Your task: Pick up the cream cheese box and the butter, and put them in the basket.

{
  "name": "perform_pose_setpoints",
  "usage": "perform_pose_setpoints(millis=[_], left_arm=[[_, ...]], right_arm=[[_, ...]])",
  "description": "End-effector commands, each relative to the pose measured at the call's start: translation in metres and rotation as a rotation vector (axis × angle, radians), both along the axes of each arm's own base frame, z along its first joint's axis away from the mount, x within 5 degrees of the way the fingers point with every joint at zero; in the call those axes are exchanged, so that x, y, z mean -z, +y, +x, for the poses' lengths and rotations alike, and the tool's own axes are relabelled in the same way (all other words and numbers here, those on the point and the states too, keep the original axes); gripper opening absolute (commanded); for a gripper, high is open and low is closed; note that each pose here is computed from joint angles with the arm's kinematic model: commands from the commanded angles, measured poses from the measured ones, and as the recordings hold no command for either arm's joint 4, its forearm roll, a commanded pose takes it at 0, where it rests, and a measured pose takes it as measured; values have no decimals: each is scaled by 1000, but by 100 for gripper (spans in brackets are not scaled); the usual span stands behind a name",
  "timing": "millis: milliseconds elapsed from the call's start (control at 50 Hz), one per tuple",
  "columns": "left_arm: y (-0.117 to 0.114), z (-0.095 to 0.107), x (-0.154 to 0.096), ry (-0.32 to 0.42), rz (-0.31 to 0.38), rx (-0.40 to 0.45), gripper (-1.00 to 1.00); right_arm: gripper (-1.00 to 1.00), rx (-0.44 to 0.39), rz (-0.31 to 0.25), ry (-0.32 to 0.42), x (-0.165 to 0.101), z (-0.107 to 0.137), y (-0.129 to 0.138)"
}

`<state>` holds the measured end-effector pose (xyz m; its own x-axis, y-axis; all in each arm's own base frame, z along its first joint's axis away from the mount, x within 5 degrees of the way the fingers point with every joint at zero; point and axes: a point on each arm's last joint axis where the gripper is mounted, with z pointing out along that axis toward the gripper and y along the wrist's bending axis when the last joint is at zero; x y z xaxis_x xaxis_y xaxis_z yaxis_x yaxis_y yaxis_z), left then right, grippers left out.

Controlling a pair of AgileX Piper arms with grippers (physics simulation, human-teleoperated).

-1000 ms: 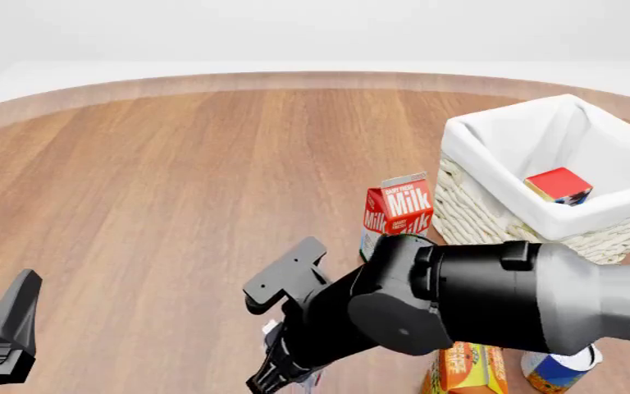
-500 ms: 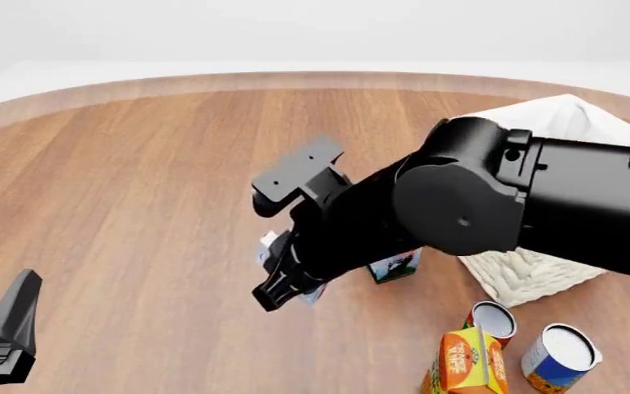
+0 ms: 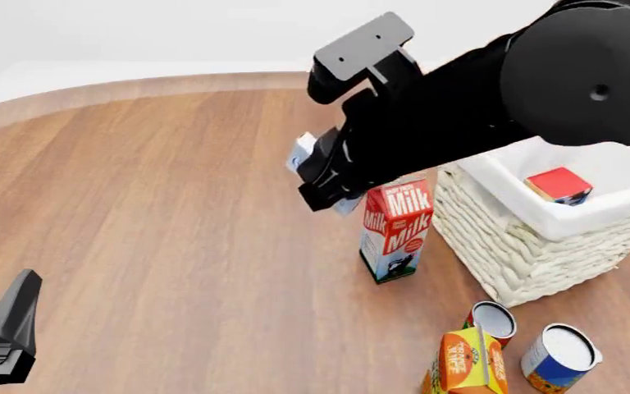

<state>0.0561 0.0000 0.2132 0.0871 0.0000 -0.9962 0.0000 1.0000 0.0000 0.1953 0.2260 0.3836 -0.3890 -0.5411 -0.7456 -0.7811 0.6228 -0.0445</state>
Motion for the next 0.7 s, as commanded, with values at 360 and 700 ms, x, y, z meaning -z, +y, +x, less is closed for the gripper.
perform_pose_setpoints(millis=[360, 700], left_arm=[[0, 0, 0, 0, 0, 0, 100], [0, 0, 0, 0, 0, 0, 100]], right_arm=[[-100, 72, 85, -169, -76, -4, -51], [-100, 213, 117, -244, -98, -8, -100]])
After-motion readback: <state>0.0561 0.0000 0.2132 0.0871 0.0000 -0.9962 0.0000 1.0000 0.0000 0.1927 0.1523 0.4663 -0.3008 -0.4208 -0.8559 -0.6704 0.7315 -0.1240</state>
